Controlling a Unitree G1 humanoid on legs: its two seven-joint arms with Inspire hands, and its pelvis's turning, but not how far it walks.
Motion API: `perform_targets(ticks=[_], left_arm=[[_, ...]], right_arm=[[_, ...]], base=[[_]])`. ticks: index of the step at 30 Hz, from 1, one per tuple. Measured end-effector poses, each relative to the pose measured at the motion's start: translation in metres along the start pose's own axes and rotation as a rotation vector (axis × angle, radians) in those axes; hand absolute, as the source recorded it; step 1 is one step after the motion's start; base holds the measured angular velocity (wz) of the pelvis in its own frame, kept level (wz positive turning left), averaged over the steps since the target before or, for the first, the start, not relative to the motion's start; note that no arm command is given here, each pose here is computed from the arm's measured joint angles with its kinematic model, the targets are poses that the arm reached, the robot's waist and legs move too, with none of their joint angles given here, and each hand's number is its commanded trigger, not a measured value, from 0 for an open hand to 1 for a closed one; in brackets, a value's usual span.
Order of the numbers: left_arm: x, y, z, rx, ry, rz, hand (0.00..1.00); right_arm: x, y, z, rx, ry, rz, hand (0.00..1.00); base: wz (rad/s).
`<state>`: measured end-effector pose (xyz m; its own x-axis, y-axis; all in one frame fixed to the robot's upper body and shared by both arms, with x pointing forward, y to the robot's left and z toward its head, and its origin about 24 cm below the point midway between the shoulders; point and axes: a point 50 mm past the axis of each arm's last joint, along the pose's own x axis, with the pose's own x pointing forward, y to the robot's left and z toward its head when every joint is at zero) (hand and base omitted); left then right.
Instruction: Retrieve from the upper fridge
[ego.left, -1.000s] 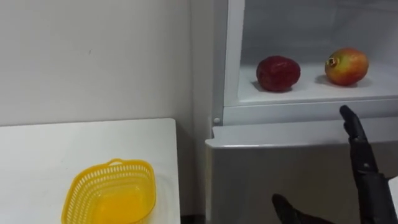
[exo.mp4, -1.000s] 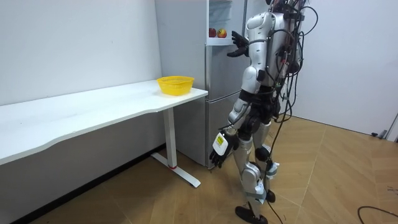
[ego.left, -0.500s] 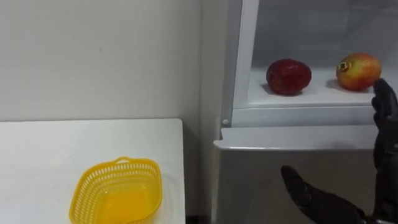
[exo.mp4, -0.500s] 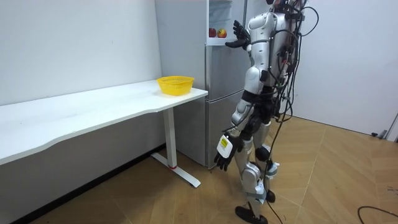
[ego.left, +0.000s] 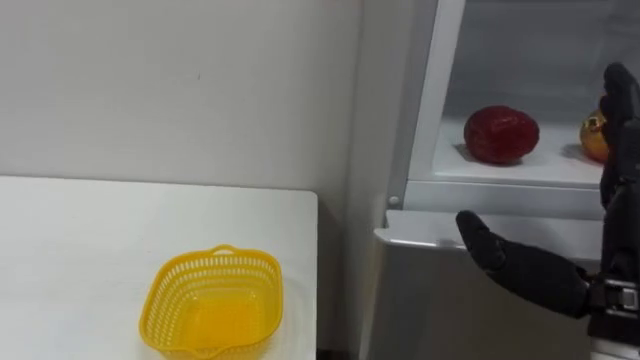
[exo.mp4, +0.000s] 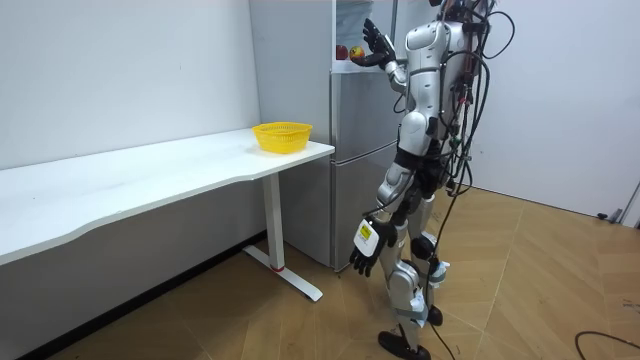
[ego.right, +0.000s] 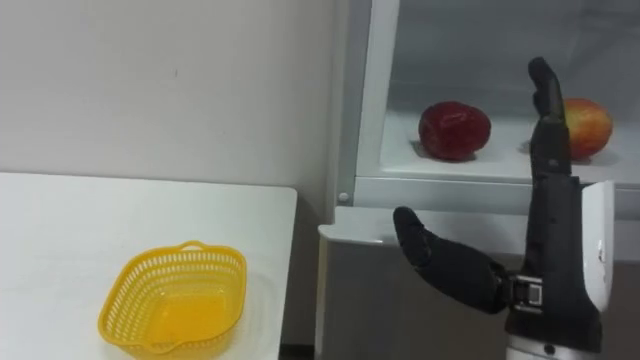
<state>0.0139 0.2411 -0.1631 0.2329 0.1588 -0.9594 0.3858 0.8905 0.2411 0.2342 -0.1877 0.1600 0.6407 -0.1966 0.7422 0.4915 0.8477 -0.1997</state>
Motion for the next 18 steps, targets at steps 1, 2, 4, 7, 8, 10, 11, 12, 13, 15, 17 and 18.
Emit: perform_targets(ticks=[1,2,4,7,8,10,11,12,13,15,17,18], left_arm=[[0.000,0.000,0.000,0.005,-0.001,-0.001,0.00],[-0.001,0.000,0.001,0.003,-0.007,-0.005,0.00],[-0.001,-0.002,-0.001,-0.002,0.002,-0.008,0.00],[0.000,-0.001,0.003,0.010,0.003,-0.006,0.00],[0.000,-0.001,0.003,0.011,0.004,-0.004,0.00],[0.000,-0.002,0.004,0.019,0.008,-0.005,0.00],[0.001,-0.003,0.004,0.024,0.011,-0.006,0.00],[0.001,-0.003,0.005,0.025,0.013,-0.007,0.00],[0.001,-0.004,0.005,0.025,0.014,-0.008,0.00],[0.001,-0.004,0.005,0.024,0.015,-0.013,0.00],[0.001,-0.005,0.004,0.023,0.018,-0.017,0.00],[0.001,-0.005,0.004,0.023,0.019,-0.020,0.00]], right_arm=[[0.001,0.000,0.000,0.000,-0.004,-0.002,0.00],[0.003,0.000,0.001,0.000,-0.008,-0.003,0.00],[0.006,0.000,0.002,0.004,-0.018,-0.007,0.00],[0.016,-0.003,0.000,0.011,-0.020,-0.043,0.00],[0.019,-0.004,-0.002,0.018,-0.012,-0.054,0.00],[0.022,-0.002,-0.006,0.012,0.003,-0.056,0.00],[0.023,-0.001,-0.009,0.006,0.012,-0.056,0.00],[0.024,-0.001,-0.010,0.000,0.019,-0.057,0.00],[0.024,-0.002,-0.011,-0.003,0.022,-0.058,0.00],[0.025,-0.002,-0.014,-0.004,0.034,-0.060,0.00],[0.026,-0.002,-0.017,0.002,0.055,-0.067,0.00],[0.027,-0.005,-0.018,0.002,0.067,-0.079,0.00]], base=[[0.05],[0.04],[0.02],[0.03],[0.06],[0.08],[0.09],[0.10],[0.07],[0.02],[0.04],[0.10]])
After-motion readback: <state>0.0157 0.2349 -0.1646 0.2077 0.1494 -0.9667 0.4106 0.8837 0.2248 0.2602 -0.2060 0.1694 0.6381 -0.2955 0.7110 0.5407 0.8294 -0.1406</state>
